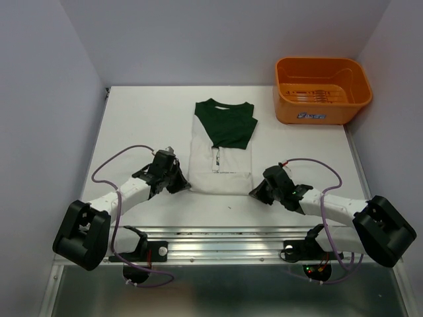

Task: Roll the t-shirts
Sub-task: Roll the T-shirt to the center of the board.

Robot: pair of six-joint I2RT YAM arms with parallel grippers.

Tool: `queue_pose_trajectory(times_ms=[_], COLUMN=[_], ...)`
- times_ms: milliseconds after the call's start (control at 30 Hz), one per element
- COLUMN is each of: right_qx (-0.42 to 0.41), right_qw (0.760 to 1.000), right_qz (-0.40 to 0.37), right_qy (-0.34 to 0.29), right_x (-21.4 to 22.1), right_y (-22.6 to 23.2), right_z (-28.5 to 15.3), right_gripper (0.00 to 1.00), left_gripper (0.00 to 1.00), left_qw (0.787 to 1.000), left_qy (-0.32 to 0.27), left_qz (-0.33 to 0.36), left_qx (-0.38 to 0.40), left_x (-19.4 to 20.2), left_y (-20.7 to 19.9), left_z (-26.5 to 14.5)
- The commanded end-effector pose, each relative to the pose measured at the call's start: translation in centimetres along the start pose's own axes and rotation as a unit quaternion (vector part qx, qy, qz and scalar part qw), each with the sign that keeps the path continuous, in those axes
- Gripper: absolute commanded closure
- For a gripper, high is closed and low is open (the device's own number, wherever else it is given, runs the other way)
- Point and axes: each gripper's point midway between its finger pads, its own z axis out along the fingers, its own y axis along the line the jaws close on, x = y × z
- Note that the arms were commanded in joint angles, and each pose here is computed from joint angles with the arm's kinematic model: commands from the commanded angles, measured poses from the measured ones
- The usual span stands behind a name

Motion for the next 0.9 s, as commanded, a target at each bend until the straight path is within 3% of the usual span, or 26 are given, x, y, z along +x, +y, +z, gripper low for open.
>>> queue_pose_trajectory(times_ms=[0,867], right_qx=[-0.030,-0.042], right_qw=[0.999,0.996], right_qz=[0.003,-0.009], right_qy=[-0.025,-0.082], right_x=[-1.4,-6.9], right_y=[2.1,6.4], right_z=[-0.5,-1.7], right_gripper=[0.99,0.99], left_gripper=[1.00,1.00], left_qw=[0.999,0.998], left_qy=[-0.029,-0.041], left_qz=[0.007,0.018], left_qx=[0.024,0.037], left_x=[-2.2,-8.2], left_y=[-2.3,-5.9], left_z=[-1.4,-1.9])
